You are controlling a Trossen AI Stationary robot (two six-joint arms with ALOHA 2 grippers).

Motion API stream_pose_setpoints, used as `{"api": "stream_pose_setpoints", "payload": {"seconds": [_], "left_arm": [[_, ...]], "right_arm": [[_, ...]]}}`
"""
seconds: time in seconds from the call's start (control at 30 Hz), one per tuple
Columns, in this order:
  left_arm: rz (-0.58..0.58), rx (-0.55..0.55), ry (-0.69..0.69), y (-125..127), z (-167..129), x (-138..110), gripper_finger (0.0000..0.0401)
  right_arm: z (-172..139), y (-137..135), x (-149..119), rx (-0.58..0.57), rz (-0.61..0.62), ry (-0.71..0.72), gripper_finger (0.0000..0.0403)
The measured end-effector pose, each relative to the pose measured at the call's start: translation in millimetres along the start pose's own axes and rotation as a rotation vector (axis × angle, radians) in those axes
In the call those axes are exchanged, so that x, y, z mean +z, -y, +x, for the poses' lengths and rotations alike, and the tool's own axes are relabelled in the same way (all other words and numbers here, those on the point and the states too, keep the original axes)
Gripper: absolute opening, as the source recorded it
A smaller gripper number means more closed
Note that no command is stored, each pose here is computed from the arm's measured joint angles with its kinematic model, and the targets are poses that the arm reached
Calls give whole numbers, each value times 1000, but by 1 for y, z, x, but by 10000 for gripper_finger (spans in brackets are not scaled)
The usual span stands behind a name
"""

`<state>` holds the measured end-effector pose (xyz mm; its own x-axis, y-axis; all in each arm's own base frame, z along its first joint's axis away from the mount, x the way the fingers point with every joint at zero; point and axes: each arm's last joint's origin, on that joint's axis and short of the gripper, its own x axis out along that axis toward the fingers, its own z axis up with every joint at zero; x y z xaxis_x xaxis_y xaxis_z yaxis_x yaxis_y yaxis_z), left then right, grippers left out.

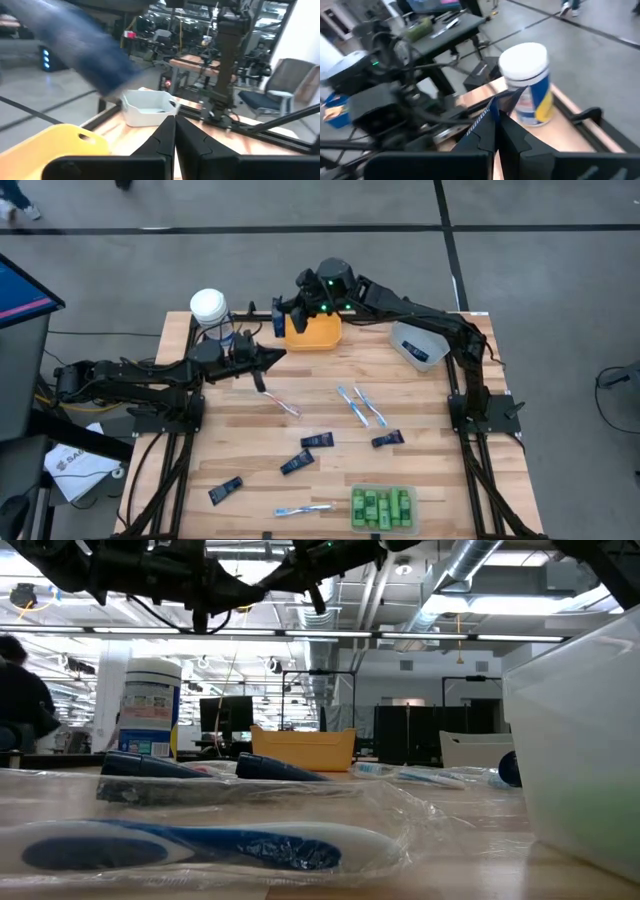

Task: Pick & Place Travel size toiletries
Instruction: Put the blue shaving cream into the grey bin

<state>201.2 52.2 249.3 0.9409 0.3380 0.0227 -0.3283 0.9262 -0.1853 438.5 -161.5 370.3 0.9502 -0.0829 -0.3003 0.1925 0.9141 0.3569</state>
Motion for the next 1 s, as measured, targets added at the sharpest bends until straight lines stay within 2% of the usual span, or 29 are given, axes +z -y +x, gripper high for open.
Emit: {"api": "stream_pose_setpoints", "payload": {"seconds": [0.2,0.4,0.6,0.77,1.0], "left_arm": [[26,9,36,1,0,3,1],[15,20,67,1,-2,6,1],[-28,52,103,1,-4,10,1],[-33,55,132,2,-4,15,1],[-16,48,128,2,-5,14,1]], "right_arm": [[5,-25,-12,41,-52,-63,0],[11,-40,-17,47,-136,-53,0],[10,-34,-8,29,-173,34,0],[8,-24,-2,30,-138,68,0],[10,-37,-5,46,-160,72,0]]}}
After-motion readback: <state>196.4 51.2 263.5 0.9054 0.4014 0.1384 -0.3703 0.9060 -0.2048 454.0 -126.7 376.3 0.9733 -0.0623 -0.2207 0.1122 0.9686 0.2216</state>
